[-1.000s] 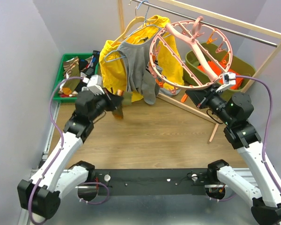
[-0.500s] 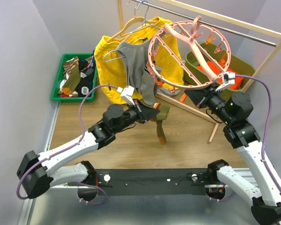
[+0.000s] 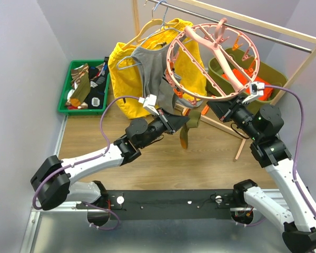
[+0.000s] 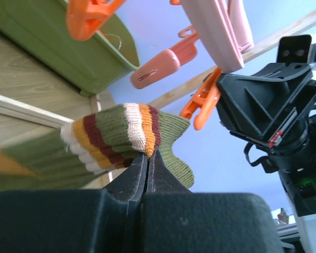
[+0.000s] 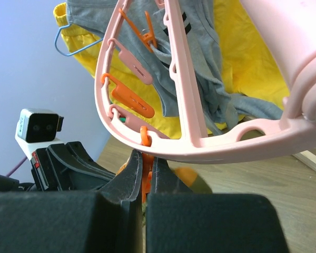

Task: Clip the socks to the hanger
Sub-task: Clamp the sock onto the hanger.

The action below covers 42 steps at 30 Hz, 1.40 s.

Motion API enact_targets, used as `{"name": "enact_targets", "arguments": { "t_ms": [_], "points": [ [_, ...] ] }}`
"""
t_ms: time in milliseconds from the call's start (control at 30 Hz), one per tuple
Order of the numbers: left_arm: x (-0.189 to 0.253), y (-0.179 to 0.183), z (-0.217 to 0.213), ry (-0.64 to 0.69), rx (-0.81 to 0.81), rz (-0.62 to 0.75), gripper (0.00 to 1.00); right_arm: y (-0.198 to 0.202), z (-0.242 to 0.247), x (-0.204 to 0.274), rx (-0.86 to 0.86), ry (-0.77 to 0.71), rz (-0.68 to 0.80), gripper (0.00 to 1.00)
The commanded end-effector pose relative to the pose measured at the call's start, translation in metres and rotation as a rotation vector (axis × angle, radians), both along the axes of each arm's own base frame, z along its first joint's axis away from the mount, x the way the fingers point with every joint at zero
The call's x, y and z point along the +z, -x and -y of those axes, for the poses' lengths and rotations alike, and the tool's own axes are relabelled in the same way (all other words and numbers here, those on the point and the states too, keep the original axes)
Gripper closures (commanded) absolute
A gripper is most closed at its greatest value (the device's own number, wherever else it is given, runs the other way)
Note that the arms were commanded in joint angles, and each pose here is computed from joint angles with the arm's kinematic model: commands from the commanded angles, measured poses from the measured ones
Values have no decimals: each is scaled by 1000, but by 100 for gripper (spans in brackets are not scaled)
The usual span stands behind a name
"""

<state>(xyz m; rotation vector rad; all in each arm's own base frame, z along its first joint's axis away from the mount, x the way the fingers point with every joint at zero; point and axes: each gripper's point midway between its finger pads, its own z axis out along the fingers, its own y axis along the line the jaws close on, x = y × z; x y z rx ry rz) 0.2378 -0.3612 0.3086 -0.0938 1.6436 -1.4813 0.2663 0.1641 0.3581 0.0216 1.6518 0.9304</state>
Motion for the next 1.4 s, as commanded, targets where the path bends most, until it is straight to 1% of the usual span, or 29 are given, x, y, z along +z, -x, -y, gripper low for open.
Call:
{"name": "enact_targets", "arguments": {
  "t_ms": [0, 867, 1367],
  "points": [
    [34, -2, 3, 104, 19, 46, 100, 2, -2, -8, 12, -14, -14, 96],
    [37, 2, 23, 110, -43, 65, 100, 1, -4, -10, 20, -21, -16, 96],
    [47, 10, 35, 153, -89, 79, 100, 3, -2, -13, 12, -29, -25, 96]
  ]
}}
